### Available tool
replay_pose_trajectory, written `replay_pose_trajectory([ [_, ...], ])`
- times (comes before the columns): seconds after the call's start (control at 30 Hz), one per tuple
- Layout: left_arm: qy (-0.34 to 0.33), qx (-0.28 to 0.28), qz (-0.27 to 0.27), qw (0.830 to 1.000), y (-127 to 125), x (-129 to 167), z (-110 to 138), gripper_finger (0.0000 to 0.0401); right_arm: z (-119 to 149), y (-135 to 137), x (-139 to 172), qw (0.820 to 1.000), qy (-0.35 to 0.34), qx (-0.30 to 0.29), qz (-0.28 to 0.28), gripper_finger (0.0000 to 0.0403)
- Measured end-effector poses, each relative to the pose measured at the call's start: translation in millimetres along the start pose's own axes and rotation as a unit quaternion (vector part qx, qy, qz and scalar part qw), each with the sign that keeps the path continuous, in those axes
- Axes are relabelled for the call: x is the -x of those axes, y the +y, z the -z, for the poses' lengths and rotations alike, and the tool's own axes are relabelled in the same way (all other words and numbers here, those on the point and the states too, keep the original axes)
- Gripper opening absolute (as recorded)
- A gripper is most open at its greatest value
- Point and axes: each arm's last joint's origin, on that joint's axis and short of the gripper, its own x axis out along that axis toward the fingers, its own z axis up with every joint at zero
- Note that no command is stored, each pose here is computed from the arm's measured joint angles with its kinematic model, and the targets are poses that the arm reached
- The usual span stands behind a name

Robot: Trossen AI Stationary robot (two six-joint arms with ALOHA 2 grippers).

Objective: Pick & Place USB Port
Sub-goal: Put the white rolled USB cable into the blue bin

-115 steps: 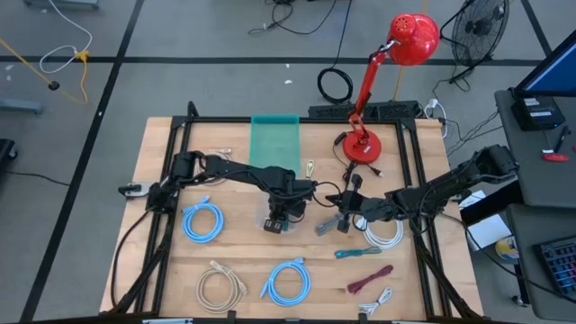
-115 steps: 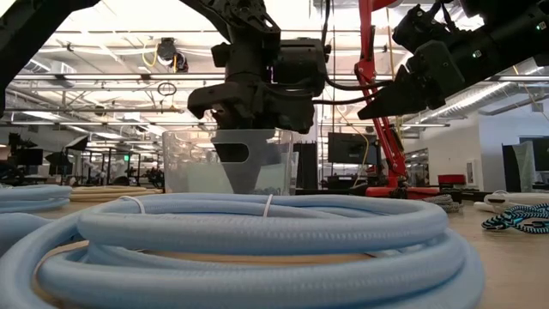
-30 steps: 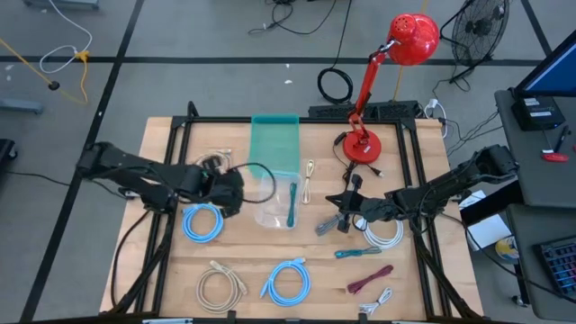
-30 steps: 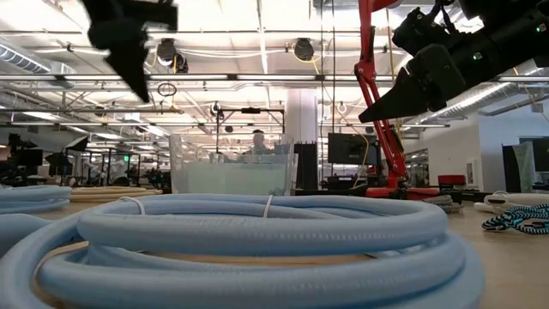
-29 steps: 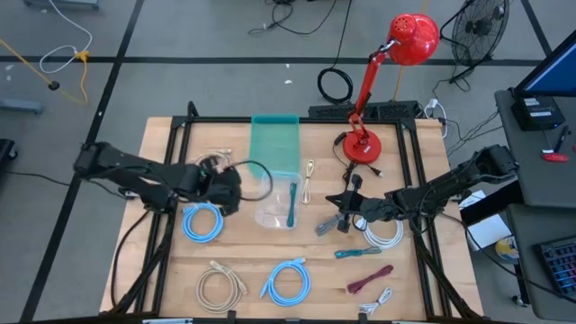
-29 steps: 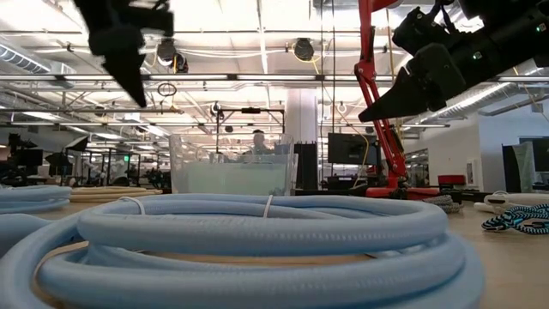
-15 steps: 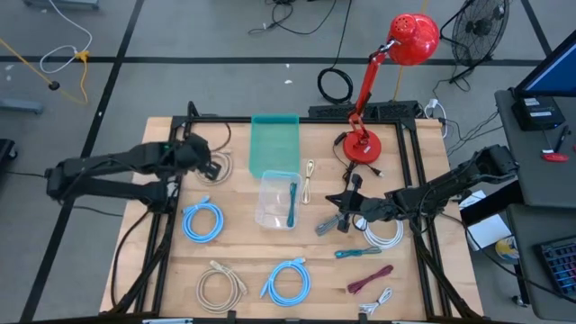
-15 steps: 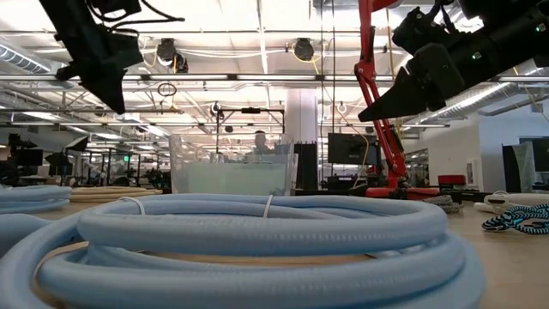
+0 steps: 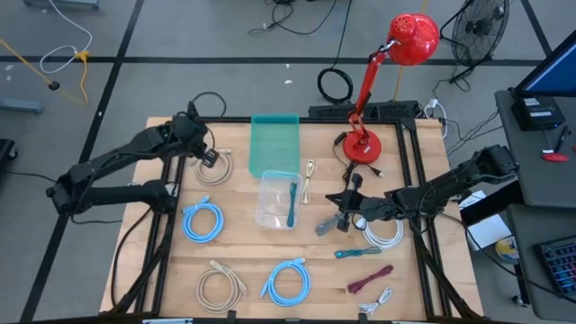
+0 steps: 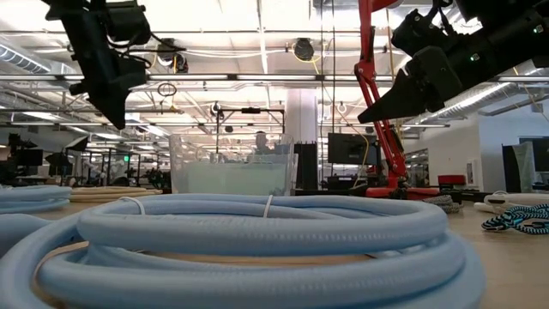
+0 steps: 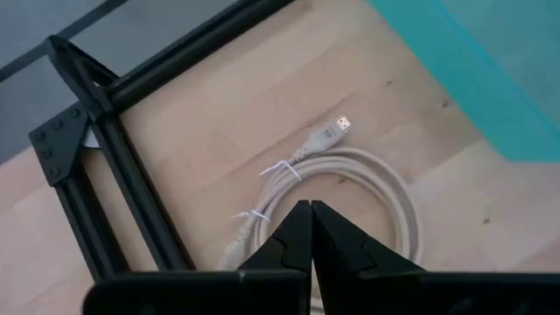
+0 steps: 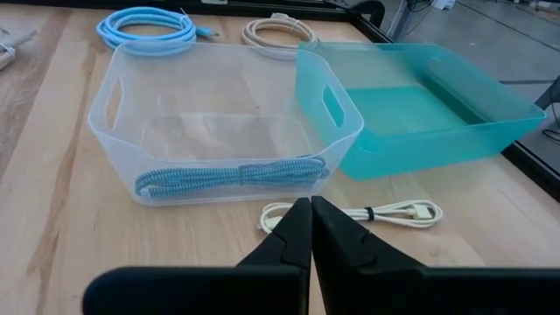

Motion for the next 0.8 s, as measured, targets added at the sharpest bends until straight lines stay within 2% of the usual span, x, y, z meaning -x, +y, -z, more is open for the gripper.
replay_pose_trajectory([
  [0.13,0.007,-0.004,0.007,1.0,4,-2,-1,0.0014,0,0,0,1.0,0.001,0.002,0.0,0.0],
  [0.3,0.007,-0.01,0.007,1.0,4,-2,-1,0.0003,0,0,0,1.0,0.001,0.003,0.0,0.0],
  [0.47,0.008,-0.012,0.008,1.0,4,-2,-1,0.0017,0,0,0,1.0,0.001,0.003,0.0,0.0],
  [0.57,0.014,-0.021,0.043,0.999,2,-2,-1,0.0022,1,0,0,1.0,0.005,0.004,0.001,0.0],
  [0.7,0.02,-0.025,0.076,0.997,-2,-1,0,0.0023,15,-4,1,0.997,0.069,0.008,0.015,0.0001],
  [0.8,0.019,-0.031,0.079,0.996,-5,0,1,0.0023,25,-16,2,0.99,0.126,-0.047,0.049,0.0015],
])
